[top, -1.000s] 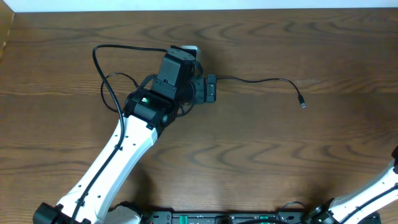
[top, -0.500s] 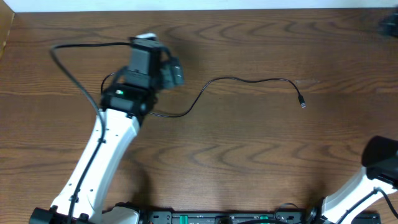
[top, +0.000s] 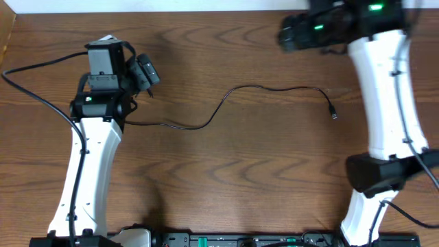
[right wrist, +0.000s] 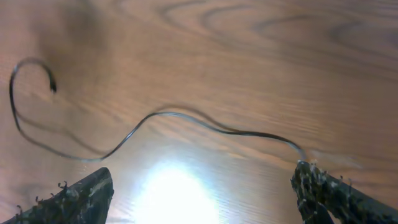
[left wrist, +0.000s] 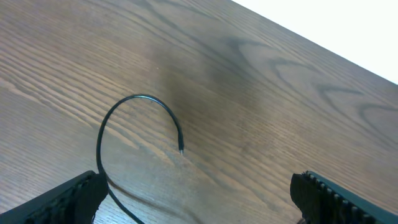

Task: Untangle cables

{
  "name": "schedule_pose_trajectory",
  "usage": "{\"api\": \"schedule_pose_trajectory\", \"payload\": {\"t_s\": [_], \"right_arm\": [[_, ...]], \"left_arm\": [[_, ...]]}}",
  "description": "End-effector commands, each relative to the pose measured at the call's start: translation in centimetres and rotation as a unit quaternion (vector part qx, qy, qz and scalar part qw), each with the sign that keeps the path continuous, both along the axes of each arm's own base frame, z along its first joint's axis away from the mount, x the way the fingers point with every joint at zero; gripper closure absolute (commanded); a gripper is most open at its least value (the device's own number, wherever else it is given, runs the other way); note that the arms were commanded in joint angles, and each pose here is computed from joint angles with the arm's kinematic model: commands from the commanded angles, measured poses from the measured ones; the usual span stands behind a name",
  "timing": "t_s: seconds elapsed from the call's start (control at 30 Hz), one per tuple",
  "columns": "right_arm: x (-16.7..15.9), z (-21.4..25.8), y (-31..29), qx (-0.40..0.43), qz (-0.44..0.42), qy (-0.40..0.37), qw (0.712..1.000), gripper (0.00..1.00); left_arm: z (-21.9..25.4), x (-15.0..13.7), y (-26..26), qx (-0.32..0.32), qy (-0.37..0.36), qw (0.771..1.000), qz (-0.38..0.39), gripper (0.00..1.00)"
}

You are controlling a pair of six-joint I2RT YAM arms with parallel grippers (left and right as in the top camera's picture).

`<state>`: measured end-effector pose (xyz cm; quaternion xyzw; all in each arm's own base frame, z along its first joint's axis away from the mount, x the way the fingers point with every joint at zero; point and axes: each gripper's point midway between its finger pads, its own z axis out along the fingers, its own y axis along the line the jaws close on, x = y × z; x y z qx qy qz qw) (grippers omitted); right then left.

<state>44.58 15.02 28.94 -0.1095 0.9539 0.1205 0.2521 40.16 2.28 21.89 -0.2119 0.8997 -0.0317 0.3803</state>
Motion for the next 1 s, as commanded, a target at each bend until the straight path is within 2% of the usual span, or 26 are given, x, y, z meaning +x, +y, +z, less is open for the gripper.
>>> {"api": "schedule_pose_trajectory", "payload": {"t_s": [0.0,0.1,0.27,0.33,0.5,0.57,0.77,0.97], "right_arm": [[0.4,-3.7,3.8,-0.027,0.021,0.026,0.999,0.1],[0.4,-6.5,6.3,-0.033,0.036,0.053,0.997,0.1],[1.2,-12.2,8.6,-0.064,0.012,0.092,0.994,0.1],[1.2,-14.4,9.3,-0.068,0.003,0.113,0.991,0.1],[1.1,-18.3,9.3,-0.073,-0.045,0.158,0.984,0.11],[1.1,-19.6,9.1,-0.082,-0.072,0.169,0.98,0.1],[1.1,-20.6,8.4,-0.111,-0.172,0.158,0.966,0.08],[1.4,-20.3,9.4,-0.094,-0.233,0.136,0.958,0.07]], "left_arm": [[0.0,0.0,-1.1,-0.03,0.0,0.999,-0.039,0.0],[0.0,0.0,-2.0,-0.036,-0.001,0.997,-0.073,0.0],[0.6,0.0,-5.2,-0.048,-0.017,0.981,-0.189,0.0],[0.9,-0.4,-7.0,-0.058,-0.027,0.966,-0.252,0.02],[1.1,-0.6,-7.6,-0.059,-0.032,0.958,-0.278,0.02],[1.4,-0.8,-8.5,-0.055,-0.043,0.945,-0.318,0.02],[1.6,-1.1,-9.2,-0.053,-0.051,0.934,-0.349,0.02],[0.7,-2.1,-9.4,-0.03,-0.034,0.922,-0.384,0.02]]}}
